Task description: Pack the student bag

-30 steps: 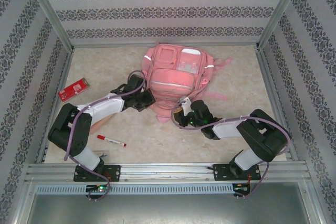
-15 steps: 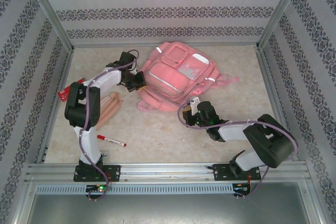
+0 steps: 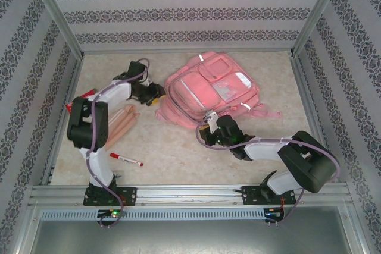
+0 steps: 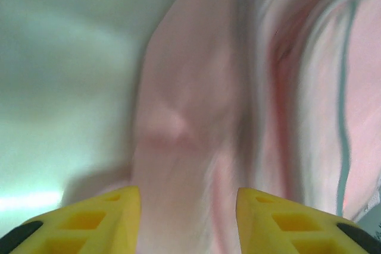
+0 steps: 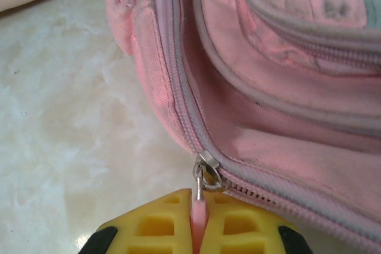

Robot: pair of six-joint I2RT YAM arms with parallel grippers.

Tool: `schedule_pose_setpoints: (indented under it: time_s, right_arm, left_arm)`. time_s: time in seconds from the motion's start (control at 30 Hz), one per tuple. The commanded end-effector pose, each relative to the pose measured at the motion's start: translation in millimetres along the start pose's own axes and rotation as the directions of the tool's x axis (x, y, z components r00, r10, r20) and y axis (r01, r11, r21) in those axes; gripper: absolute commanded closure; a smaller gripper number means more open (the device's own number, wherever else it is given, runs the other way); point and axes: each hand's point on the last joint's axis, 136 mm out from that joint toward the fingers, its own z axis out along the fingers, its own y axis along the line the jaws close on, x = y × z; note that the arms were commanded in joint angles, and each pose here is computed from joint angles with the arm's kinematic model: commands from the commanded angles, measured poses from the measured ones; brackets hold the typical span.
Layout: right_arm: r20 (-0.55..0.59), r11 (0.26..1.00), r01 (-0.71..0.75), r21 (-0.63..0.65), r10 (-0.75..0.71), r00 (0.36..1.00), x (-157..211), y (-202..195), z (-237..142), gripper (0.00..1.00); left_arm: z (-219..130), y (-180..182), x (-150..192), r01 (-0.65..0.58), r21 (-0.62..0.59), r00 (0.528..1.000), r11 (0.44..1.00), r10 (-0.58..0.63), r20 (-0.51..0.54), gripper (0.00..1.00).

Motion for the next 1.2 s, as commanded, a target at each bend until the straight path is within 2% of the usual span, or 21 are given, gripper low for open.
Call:
schedule_pose_setpoints:
  time_s: [0.0,0.1,0.17,0.27,0.33,0.57,0.83,0.9,1.0,1.17]
  right_arm:
    - [-0.005,0.994,0.06,-0.088,-0.06,0.998,-4.7,20.6,5.0,1.0]
    - [-0.014,0.989,0.083,-0.126,-0.085,0.996,-2.6,27.6,7.1,1.0]
    - [-0.02,0.982,0.094,-0.162,-0.099,0.995,-1.7,34.1,9.0,1.0]
    - [-0.02,0.973,0.116,-0.197,-0.122,0.992,-2.3,43.2,12.0,1.0]
    - [-0.015,0.971,0.129,-0.203,-0.135,0.991,-4.4,46.7,14.4,1.0]
    - [0.004,0.967,0.146,-0.21,-0.148,0.989,-12.8,51.7,18.3,1.0]
    - [-0.01,0.977,0.119,-0.176,-0.123,0.992,-12.7,44.3,23.2,1.0]
    - [-0.014,0.977,0.121,-0.178,-0.126,0.992,-12.4,45.1,24.6,1.0]
    - [-0.01,0.977,0.124,-0.171,-0.128,0.992,-14.1,43.8,23.6,1.0]
    - [-0.041,0.991,0.087,-0.102,-0.092,0.995,-14.7,22.6,16.8,1.0]
  left_arm:
    - [-24.4,-17.6,31.3,0.044,0.063,0.999,0.997,-0.046,0.028,0.52]
    - [-27.5,-21.8,59.5,0.015,0.026,0.998,1.0,-0.017,0.067,0.48]
    - [-22.5,-34.8,75.0,0.002,0.046,0.997,0.999,-0.005,0.075,0.46]
    - [-12.4,-53.5,88.5,0.011,0.093,0.997,0.996,-0.018,0.072,0.45]
    - [-6.7,-58.5,89.8,0.005,0.082,0.994,0.997,-0.014,0.111,0.45]
    - [24.5,-31.7,95.9,0.068,-0.034,0.977,0.997,-0.06,0.202,0.44]
    - [32.1,-0.6,110.8,0.116,-0.111,0.966,0.987,-0.086,0.242,0.46]
    - [32.7,4.5,110.3,0.125,-0.121,0.961,0.985,-0.09,0.26,0.51]
    - [37.4,12.2,109.6,0.127,-0.144,0.96,0.981,-0.085,0.267,0.64]
    - [46.9,21.7,108.1,0.053,-0.212,0.97,0.976,0.0,0.242,0.98]
